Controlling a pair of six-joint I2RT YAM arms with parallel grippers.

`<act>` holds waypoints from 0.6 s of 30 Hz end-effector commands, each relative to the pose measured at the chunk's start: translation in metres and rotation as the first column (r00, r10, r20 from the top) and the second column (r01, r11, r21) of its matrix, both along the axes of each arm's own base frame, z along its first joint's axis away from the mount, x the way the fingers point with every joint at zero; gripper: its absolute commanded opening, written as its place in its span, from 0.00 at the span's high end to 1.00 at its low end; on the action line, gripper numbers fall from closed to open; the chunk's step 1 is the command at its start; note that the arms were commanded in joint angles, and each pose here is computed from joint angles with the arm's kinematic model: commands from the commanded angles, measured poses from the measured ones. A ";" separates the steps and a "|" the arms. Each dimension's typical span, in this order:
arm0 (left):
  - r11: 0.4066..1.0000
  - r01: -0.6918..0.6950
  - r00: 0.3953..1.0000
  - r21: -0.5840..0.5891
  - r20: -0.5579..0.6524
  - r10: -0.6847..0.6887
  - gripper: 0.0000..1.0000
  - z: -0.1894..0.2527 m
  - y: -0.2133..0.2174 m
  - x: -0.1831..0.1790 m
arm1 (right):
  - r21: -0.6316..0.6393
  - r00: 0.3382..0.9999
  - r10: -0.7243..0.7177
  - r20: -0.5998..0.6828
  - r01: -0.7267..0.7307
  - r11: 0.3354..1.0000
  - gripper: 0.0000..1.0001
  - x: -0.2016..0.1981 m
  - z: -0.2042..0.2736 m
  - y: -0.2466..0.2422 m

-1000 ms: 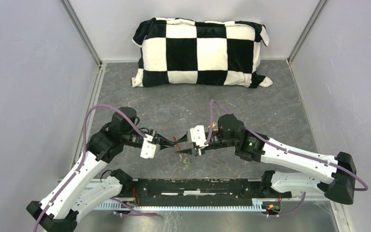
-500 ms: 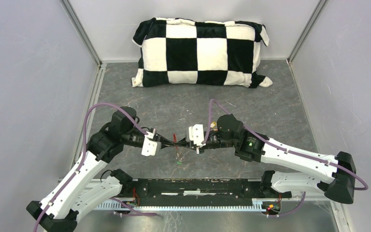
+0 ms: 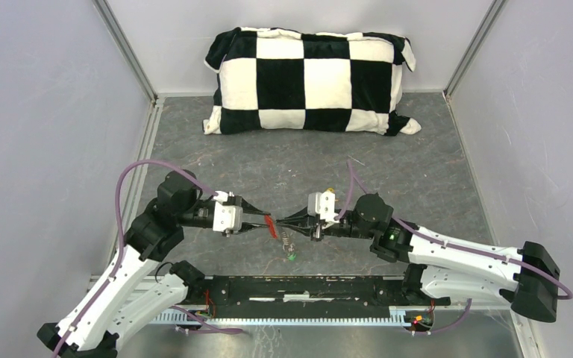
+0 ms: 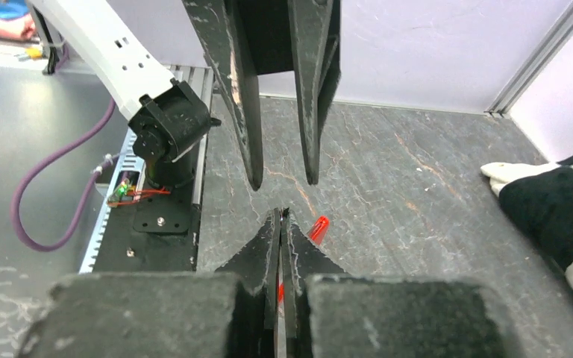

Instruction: Put the keys on the keyring

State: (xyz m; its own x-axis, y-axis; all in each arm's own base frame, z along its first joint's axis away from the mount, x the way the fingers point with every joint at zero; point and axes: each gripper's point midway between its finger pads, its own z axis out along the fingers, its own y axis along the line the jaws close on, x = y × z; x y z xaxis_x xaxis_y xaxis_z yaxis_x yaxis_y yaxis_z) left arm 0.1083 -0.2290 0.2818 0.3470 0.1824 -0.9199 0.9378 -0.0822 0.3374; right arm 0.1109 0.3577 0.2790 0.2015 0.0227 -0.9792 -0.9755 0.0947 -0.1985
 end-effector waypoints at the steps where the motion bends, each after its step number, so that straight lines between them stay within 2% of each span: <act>1: 0.994 -0.100 0.992 -0.048 -0.087 0.096 0.63 0.010 0.001 0.006 | 0.237 0.996 -0.049 -0.068 0.064 0.969 0.99 0.005 0.044 -0.007; 6: 0.990 -0.135 0.982 -0.036 -0.137 0.129 0.66 0.004 0.004 0.005 | 0.269 0.976 -0.149 -0.159 0.188 0.945 1.00 0.023 0.040 -0.015; 9: 0.991 -0.129 0.974 -0.018 -0.188 0.124 0.73 -0.002 0.003 0.003 | 0.264 0.950 -0.260 -0.173 0.299 0.917 1.00 0.042 0.042 -0.024; 15: 0.994 -0.106 0.957 0.024 -0.271 0.108 0.73 -0.026 -0.005 0.007 | 0.254 0.971 -0.184 -0.150 0.218 0.942 1.00 0.030 0.045 -0.013; 18: 0.993 -0.109 0.955 0.034 -0.273 0.115 0.70 -0.031 -0.010 0.016 | 0.257 0.978 -0.129 -0.163 0.168 0.952 1.00 0.021 0.040 -0.010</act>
State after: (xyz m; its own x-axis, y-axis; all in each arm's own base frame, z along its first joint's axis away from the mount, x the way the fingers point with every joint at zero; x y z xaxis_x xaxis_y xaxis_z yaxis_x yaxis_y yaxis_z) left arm 0.1176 -0.2311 0.2526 0.0963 0.2360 -0.9670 0.9942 0.0250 0.1051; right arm 0.1425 0.3442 0.2866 0.0740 0.1645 -0.9836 -0.9445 0.3281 -0.0162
